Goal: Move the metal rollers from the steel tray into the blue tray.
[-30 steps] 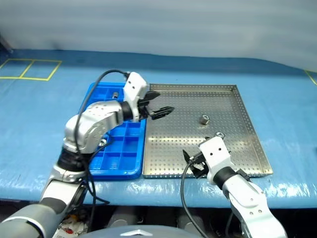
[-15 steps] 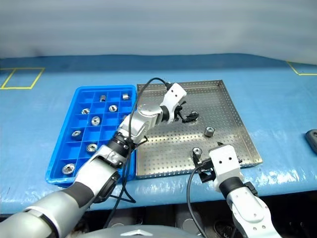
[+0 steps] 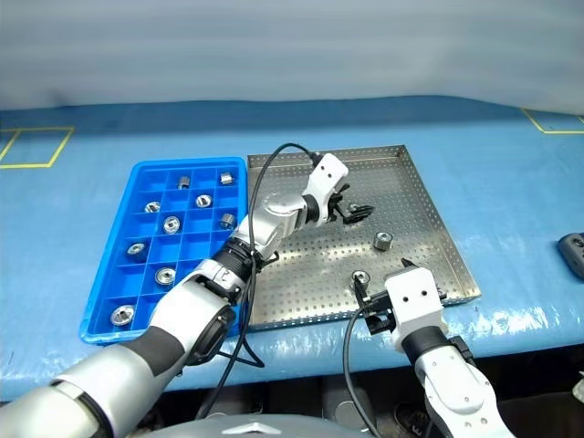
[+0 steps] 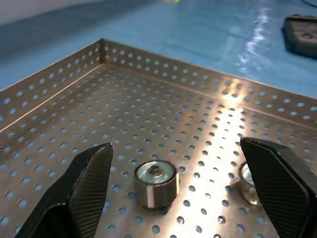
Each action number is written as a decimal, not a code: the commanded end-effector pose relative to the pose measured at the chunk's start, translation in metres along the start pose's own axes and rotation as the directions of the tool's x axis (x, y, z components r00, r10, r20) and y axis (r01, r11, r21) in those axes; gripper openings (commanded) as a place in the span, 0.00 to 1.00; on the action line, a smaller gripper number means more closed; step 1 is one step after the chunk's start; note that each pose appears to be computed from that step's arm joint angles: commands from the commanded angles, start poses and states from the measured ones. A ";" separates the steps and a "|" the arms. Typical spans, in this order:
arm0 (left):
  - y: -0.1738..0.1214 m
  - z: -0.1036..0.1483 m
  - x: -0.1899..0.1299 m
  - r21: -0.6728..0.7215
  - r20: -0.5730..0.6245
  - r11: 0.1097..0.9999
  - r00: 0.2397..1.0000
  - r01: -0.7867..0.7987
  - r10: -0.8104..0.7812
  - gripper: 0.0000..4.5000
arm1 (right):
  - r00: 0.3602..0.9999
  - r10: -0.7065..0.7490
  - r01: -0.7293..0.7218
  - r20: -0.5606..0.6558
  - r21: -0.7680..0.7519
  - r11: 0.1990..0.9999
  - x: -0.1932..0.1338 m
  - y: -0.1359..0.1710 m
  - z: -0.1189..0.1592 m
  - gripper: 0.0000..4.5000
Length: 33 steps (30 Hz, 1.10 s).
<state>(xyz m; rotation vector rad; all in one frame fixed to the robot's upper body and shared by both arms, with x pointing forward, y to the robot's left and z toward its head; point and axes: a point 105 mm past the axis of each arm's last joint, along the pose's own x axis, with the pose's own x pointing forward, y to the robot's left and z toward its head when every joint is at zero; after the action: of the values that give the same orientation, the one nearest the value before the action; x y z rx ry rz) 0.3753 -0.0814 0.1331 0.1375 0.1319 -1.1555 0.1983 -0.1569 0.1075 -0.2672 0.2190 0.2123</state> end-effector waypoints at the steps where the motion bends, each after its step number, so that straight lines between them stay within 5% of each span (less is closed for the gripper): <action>1: -0.017 0.013 -0.017 0.061 0.026 0.986 0.987 0.156 -0.158 0.99 | 0.999 -0.006 0.006 0.053 -0.006 1.000 -0.006 -0.001 0.011 1.00; 9: -0.023 -0.010 -0.057 0.154 -0.098 0.959 0.969 0.240 -0.226 0.99 | 0.999 0.033 -0.033 0.004 -0.007 0.999 -0.012 0.002 0.003 1.00; 18: -0.009 0.002 -0.100 0.143 0.027 0.984 0.993 0.108 -0.113 0.99 | 0.996 -0.061 0.064 -0.066 0.044 0.997 0.002 -0.010 0.001 1.00; 33: -0.011 -0.015 -0.135 0.105 0.026 0.994 0.999 -0.038 0.036 0.99 | 0.988 -0.054 0.073 -0.146 0.123 0.990 0.037 -0.006 0.006 1.00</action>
<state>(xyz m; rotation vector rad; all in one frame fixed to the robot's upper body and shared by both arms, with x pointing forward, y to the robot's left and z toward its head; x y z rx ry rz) 0.3156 0.0412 0.1280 0.2095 0.1045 -1.1201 0.2357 -0.1553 0.1013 -0.1617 0.3777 0.1128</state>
